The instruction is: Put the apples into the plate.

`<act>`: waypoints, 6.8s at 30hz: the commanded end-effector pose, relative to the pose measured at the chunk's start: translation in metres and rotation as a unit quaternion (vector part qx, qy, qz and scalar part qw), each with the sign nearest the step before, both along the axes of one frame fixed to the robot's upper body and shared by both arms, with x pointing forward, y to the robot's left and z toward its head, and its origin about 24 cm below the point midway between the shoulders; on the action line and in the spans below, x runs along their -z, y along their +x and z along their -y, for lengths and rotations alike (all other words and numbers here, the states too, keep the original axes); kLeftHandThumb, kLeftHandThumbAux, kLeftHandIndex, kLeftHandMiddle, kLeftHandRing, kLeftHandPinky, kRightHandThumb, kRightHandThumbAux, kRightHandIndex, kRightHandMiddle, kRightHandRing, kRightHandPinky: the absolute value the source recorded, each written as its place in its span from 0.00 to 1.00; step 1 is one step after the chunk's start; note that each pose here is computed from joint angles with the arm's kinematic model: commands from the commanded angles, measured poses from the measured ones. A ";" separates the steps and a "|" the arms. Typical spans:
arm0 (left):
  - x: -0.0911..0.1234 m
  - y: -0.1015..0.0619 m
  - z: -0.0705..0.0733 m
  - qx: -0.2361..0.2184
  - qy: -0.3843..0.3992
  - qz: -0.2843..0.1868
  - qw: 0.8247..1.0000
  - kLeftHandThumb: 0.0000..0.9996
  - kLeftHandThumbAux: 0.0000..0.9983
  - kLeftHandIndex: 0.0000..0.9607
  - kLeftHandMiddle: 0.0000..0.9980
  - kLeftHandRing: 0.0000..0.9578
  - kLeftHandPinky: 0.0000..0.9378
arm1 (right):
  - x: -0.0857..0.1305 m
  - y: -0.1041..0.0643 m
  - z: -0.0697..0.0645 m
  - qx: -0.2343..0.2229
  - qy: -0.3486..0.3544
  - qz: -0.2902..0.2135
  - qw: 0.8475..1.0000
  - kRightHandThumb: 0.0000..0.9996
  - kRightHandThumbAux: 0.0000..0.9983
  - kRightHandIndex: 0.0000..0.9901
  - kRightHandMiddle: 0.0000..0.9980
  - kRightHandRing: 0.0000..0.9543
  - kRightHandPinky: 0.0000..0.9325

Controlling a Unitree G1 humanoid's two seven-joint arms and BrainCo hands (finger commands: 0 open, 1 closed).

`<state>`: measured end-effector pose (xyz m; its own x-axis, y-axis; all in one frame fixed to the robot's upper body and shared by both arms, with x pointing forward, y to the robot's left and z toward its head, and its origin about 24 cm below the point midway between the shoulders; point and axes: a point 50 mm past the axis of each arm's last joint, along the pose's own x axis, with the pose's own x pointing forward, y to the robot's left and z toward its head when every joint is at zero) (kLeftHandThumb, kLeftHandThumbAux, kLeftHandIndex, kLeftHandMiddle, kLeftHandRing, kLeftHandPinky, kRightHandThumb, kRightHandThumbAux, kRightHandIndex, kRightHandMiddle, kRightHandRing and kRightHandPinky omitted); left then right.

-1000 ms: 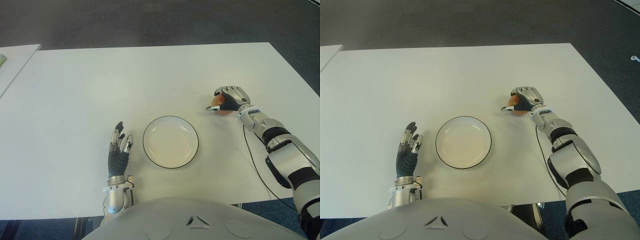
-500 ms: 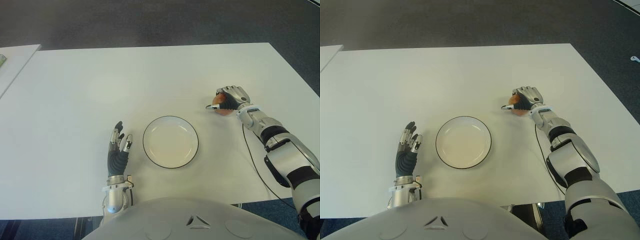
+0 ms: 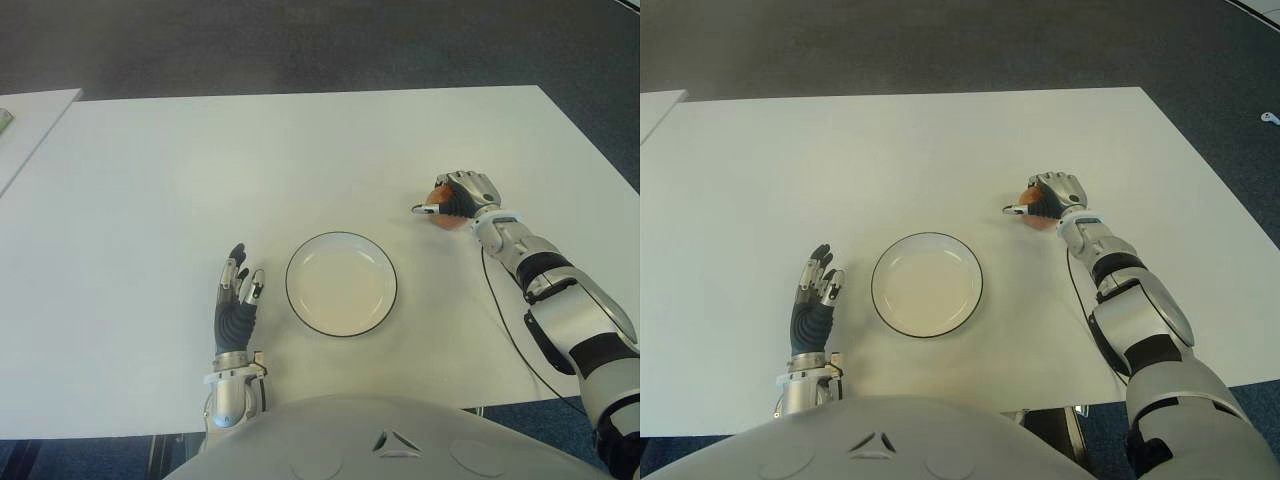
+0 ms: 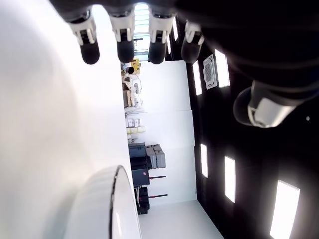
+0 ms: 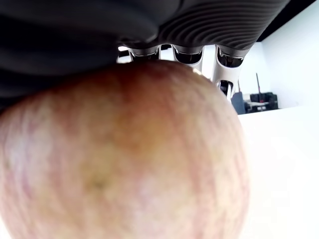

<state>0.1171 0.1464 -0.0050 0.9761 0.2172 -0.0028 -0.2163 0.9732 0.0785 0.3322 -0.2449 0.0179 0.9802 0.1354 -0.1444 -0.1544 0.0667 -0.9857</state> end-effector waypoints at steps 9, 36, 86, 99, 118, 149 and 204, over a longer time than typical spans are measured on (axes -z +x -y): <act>-0.001 0.000 0.003 0.003 -0.003 -0.006 1.000 0.03 0.39 0.00 0.00 0.00 0.00 | 0.048 -0.039 0.009 0.020 -0.009 -0.109 0.994 0.73 0.71 0.45 0.84 0.81 0.45; 0.001 0.001 -0.001 0.009 0.000 -0.008 1.000 0.02 0.39 0.00 0.00 0.00 0.01 | 0.007 -0.012 0.004 -0.023 0.044 -0.034 0.998 0.73 0.71 0.45 0.85 0.80 0.29; 0.001 0.002 0.004 0.009 0.005 -0.005 1.000 0.04 0.37 0.00 0.00 0.00 0.01 | -0.042 -0.002 -0.023 -0.158 0.094 0.065 0.981 0.74 0.71 0.44 0.86 0.88 0.89; 0.002 0.000 0.003 0.005 -0.001 -0.010 1.000 0.04 0.38 0.00 0.00 0.00 0.01 | -0.066 -0.015 -0.054 -0.233 0.133 0.096 0.958 0.74 0.71 0.44 0.87 0.89 0.90; 0.003 0.001 0.004 0.006 -0.001 -0.008 1.000 0.05 0.37 0.00 0.00 0.00 0.00 | -0.083 -0.038 -0.091 -0.337 0.153 0.110 0.923 0.75 0.71 0.44 0.87 0.89 0.90; 0.006 0.004 0.004 0.010 -0.005 -0.015 1.000 0.01 0.38 0.00 0.00 0.00 0.01 | -0.105 -0.072 -0.144 -0.467 0.118 0.108 0.869 0.74 0.71 0.44 0.86 0.89 0.90; 0.002 0.007 0.007 -0.015 -0.011 -0.013 1.000 0.00 0.39 0.00 0.00 0.00 0.04 | -0.061 -0.112 -0.177 -0.554 0.061 0.075 0.827 0.72 0.71 0.45 0.83 0.88 0.89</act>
<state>0.1254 0.1435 -0.0066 0.9727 0.2302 -0.0296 -0.2276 0.9709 0.0741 0.2187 -0.0677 0.0826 0.2277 0.9730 0.0369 -0.0554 0.0508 -0.9972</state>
